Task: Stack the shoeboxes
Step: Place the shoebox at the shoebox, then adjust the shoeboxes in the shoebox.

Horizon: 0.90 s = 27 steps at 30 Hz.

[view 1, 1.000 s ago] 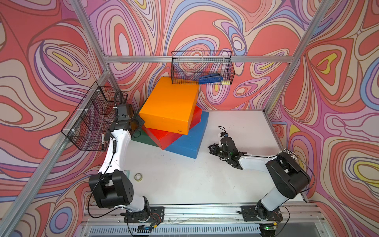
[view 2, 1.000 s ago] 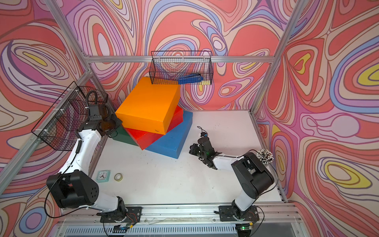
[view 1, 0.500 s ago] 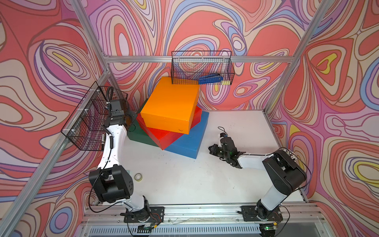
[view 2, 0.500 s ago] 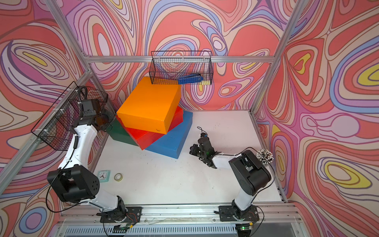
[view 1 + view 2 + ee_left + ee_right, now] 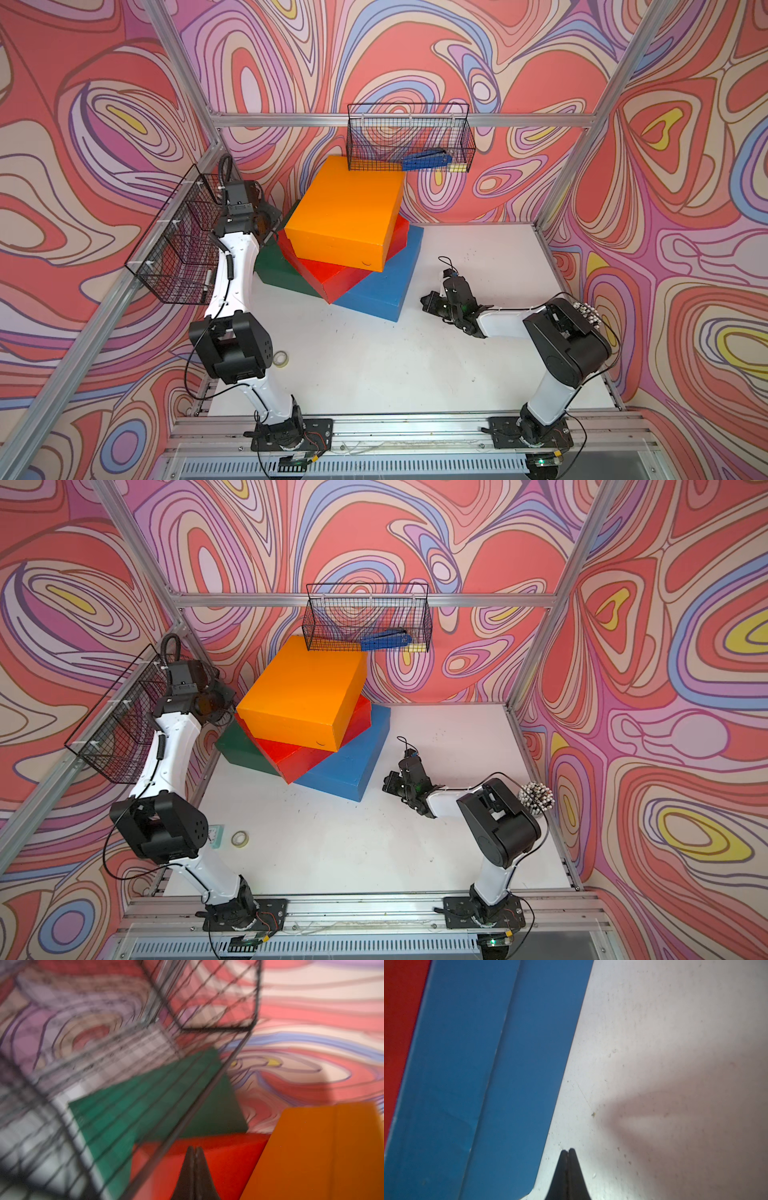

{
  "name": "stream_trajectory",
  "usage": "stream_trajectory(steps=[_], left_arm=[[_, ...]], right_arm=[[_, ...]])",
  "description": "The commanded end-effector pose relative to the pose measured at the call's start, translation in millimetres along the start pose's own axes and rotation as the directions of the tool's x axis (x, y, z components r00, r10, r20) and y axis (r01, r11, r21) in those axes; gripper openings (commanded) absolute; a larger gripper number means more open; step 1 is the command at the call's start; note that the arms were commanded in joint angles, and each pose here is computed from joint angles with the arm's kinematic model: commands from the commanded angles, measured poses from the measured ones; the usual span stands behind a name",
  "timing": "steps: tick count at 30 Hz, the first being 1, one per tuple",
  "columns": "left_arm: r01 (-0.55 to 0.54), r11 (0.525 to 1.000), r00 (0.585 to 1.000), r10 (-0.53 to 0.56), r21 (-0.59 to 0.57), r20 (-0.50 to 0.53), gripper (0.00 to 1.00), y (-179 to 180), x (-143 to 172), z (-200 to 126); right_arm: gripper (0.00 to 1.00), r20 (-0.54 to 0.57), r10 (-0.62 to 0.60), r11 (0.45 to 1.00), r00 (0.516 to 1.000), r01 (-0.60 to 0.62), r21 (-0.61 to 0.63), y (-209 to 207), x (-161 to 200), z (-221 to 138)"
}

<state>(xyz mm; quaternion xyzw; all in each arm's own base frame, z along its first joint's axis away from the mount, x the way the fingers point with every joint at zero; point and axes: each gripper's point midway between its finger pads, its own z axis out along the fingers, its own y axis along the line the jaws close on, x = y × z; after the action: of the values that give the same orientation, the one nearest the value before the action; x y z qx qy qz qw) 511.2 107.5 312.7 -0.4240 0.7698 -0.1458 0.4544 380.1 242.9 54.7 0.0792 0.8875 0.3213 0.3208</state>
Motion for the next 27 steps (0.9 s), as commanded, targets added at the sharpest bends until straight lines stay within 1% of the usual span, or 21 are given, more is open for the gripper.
stream_trajectory(steps=[1,4,6,9,11,14,17,20,23,27], left_arm=[[-0.014,1.000,1.000,0.013,-0.027,-0.027,0.00,28,2,42],[-0.007,0.999,0.999,0.005,-0.033,-0.046,0.00,34,14,41],[-0.011,0.999,0.999,0.009,-0.045,-0.032,0.00,38,16,38],[-0.019,0.998,0.999,0.016,-0.056,-0.050,0.00,41,20,40],[-0.021,0.999,0.997,0.017,-0.049,-0.076,0.00,39,26,43],[-0.043,0.999,0.996,0.042,-0.015,-0.082,0.00,25,31,39],[-0.088,0.996,0.993,0.089,0.025,-0.076,0.00,3,34,26],[-0.117,0.991,0.990,0.121,0.059,-0.072,0.00,-17,34,7],[-0.128,0.988,0.989,0.133,0.082,-0.060,0.00,-29,31,-16],[-0.130,0.987,0.990,0.135,0.098,-0.047,0.00,-32,32,-46]], right_arm=[[0.00,0.001,0.007,1.000,1.000,-0.007,0.001,-2,-4,8],[0.00,0.005,0.010,1.000,1.000,-0.010,-0.002,-1,-5,8],[0.00,0.003,0.010,1.000,1.000,-0.010,-0.005,0,-5,9],[0.00,-0.004,0.014,1.000,1.000,-0.014,-0.010,1,-4,9],[0.00,-0.002,0.014,1.000,1.000,-0.014,-0.014,1,-4,8],[0.00,-0.001,0.015,1.000,1.000,-0.015,-0.011,0,-2,6],[0.00,-0.005,0.016,1.000,1.000,-0.016,-0.010,-2,0,5],[0.00,-0.007,0.020,1.000,1.000,-0.020,-0.016,-2,2,4],[0.00,-0.005,0.027,0.999,1.000,-0.027,-0.028,-1,2,3],[0.00,-0.003,0.024,0.999,1.000,-0.025,-0.039,1,2,3]])
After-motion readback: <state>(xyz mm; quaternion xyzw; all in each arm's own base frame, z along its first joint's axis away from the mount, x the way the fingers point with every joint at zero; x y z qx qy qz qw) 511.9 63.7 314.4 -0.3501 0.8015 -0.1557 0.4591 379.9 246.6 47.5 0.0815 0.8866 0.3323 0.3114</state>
